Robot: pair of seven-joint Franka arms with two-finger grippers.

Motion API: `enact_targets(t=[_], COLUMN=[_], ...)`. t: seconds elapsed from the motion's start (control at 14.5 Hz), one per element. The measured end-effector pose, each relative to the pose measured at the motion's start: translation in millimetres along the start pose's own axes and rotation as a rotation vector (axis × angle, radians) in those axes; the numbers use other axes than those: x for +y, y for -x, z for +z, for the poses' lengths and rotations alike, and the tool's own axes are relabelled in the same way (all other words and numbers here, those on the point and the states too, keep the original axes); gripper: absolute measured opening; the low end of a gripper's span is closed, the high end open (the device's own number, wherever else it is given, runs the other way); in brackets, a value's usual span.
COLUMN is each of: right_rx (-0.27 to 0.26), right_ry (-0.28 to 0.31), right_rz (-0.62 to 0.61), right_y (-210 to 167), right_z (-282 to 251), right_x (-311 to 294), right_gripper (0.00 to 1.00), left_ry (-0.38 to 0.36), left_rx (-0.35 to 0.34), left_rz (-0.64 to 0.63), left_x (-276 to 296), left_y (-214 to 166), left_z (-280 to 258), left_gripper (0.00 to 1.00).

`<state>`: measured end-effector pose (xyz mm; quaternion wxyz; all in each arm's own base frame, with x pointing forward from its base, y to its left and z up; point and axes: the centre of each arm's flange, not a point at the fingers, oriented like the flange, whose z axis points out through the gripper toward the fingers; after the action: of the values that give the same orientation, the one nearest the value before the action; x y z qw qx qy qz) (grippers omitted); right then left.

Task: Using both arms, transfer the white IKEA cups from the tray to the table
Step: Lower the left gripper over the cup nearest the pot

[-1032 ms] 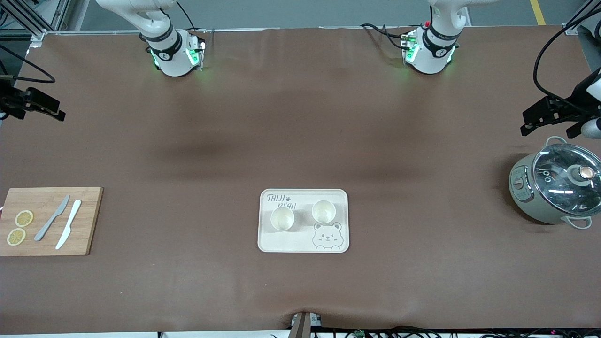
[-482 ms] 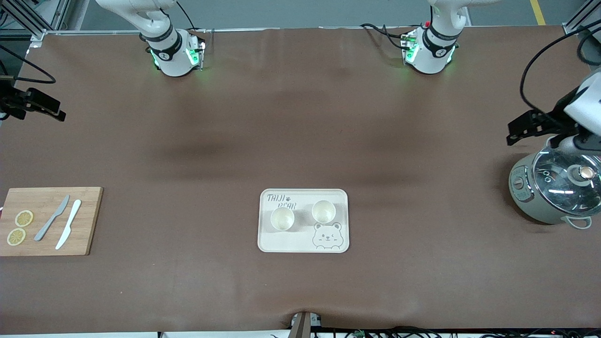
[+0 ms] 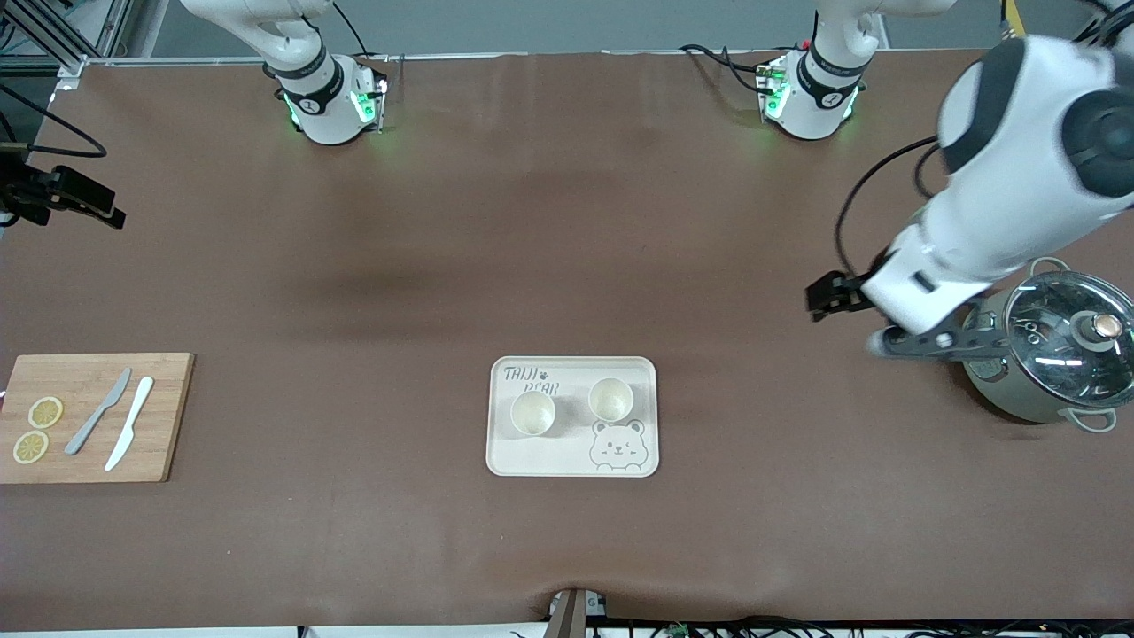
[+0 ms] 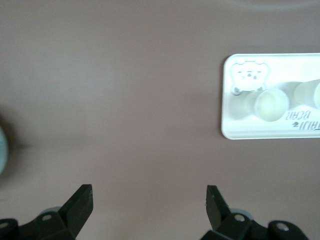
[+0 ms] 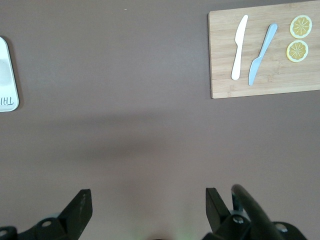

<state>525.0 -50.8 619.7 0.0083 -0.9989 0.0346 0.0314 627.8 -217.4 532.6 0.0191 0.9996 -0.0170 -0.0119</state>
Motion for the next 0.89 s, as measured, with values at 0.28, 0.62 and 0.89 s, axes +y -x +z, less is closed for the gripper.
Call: enact_targets(t=[0.28, 0.62, 0.89], right_rx=[-0.001, -0.001, -0.005], right_ry=[0.0, 0.0, 0.001], right_rz=[-0.002, -0.006, -0.009], right_y=[0, 0, -1], right_z=[0, 0, 2], right_x=[-1, -3, -5], right_gripper=[1.0, 1.0, 1.0], left_ry=[0.024, 0.057, 0.03], left_rx=[0.019, 0.052, 0.1], left_rz=[0.004, 0.036, 0.066], left_x=[72, 123, 150], left_y=[-22, -39, -44], left_z=[80, 181, 224], left_gripper=[1.0, 1.0, 1.0])
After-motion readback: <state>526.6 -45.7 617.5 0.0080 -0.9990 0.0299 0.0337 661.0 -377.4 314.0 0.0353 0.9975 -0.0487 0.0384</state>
